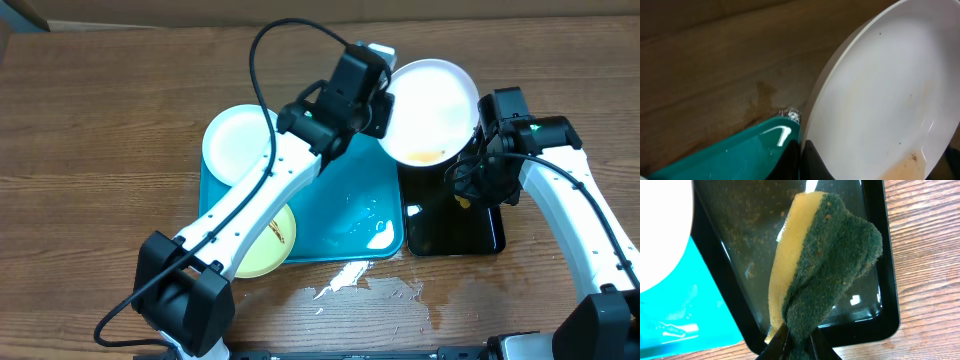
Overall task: Clean dirty plates on tray and stack at the side
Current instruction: 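Lift the scrubbed white plate with the left gripper and carry it rightward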
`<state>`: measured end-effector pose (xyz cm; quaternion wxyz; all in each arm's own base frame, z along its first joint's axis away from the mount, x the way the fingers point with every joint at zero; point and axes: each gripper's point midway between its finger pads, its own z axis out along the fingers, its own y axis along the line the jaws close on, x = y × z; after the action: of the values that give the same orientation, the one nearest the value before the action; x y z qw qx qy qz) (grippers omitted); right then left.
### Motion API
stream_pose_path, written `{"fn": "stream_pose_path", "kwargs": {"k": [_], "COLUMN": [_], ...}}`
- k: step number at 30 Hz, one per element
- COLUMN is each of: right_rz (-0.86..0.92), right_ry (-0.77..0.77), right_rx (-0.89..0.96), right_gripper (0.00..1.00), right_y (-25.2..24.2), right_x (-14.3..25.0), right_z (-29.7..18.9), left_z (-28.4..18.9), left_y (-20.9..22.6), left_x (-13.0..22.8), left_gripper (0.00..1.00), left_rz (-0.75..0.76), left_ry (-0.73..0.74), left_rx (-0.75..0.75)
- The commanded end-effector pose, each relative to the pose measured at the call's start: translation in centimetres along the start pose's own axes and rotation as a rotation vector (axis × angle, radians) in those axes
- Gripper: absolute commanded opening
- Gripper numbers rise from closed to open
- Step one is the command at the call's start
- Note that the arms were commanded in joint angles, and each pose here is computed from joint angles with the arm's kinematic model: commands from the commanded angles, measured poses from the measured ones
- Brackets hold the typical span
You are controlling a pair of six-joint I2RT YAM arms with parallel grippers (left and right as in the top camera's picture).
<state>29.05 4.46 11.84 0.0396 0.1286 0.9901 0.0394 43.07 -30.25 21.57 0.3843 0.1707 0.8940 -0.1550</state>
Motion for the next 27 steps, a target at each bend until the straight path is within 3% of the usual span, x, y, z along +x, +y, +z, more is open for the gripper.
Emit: {"fn": "stream_pose_path", "kwargs": {"k": [1, 15, 27], "right_rz": [0.008, 0.008, 0.008], "right_ry": [-0.006, -0.006, -0.006], "right_rx": [0.008, 0.008, 0.009], "right_gripper": [0.10, 0.10, 0.10], "right_y": [-0.3, -0.3, -0.3], "right_x": [-0.1, -0.1, -0.1], "right_z": [0.0, 0.0, 0.0], "left_z": [-0.3, -1.3, 0.3], "left_y": [-0.7, -5.4, -7.0], "left_x": [-2.2, -5.0, -4.9], "left_gripper": [0.04, 0.04, 0.04], "left_rz": [0.087, 0.393, 0.534], "left_ry": [-0.083, -0.246, -0.303], "left_rx": [-0.042, -0.049, -0.259]}}
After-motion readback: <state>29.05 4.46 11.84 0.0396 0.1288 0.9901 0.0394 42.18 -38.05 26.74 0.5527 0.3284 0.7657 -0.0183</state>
